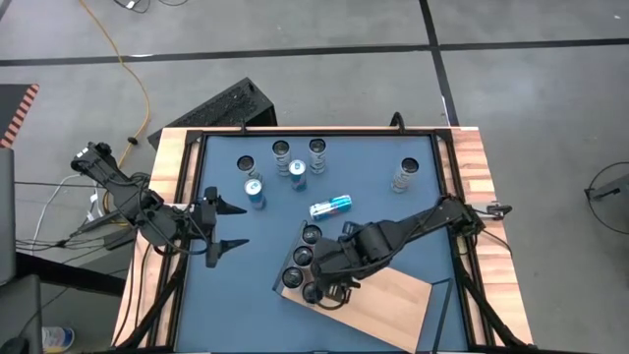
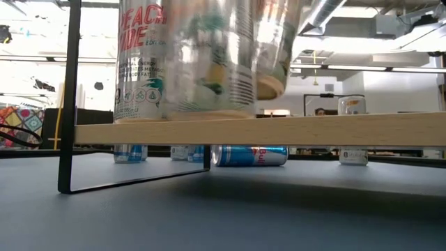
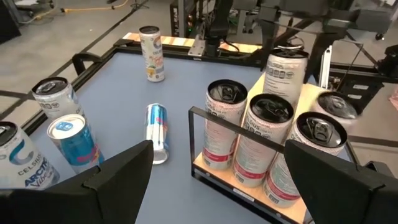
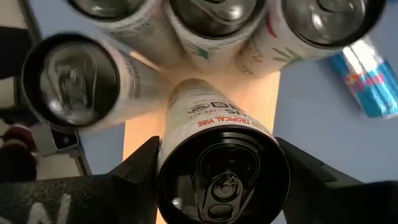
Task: Place canned beverage on shelf
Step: Put the left white yellow soda can aligned with the other white yellow soda can on the shelf
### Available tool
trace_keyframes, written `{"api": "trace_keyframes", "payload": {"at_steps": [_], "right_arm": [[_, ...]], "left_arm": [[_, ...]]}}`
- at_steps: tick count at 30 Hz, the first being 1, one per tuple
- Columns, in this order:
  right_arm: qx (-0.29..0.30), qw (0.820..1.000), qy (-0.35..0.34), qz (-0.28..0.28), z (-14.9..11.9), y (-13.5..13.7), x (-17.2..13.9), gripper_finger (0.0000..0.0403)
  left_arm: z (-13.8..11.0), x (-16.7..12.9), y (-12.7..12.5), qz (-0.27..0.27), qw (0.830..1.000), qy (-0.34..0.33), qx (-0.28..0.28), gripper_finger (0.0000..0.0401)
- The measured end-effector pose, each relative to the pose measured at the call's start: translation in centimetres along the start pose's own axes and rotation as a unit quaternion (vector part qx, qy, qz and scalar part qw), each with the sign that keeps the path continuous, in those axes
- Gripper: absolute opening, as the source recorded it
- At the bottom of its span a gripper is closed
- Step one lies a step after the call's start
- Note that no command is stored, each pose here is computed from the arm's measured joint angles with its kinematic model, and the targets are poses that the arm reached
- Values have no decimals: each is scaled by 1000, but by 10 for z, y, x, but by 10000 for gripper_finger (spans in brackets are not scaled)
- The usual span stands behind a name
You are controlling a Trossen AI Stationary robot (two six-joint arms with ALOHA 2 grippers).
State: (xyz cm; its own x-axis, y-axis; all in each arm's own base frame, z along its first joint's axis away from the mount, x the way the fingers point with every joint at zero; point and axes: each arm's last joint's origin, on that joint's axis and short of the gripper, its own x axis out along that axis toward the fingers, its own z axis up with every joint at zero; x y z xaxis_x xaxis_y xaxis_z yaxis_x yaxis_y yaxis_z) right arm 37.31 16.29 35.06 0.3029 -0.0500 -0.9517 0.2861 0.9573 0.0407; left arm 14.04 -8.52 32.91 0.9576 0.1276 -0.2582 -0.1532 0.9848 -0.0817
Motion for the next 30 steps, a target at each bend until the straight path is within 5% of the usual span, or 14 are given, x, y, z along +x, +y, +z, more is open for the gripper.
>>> {"api": "trace_keyframes", "payload": {"at_steps": [30], "right_arm": [[-6, 998, 46, -47, 2, -16, 25, 230]], "left_arm": [[-9, 9, -1, 19, 1000, 15, 6, 348]]}}
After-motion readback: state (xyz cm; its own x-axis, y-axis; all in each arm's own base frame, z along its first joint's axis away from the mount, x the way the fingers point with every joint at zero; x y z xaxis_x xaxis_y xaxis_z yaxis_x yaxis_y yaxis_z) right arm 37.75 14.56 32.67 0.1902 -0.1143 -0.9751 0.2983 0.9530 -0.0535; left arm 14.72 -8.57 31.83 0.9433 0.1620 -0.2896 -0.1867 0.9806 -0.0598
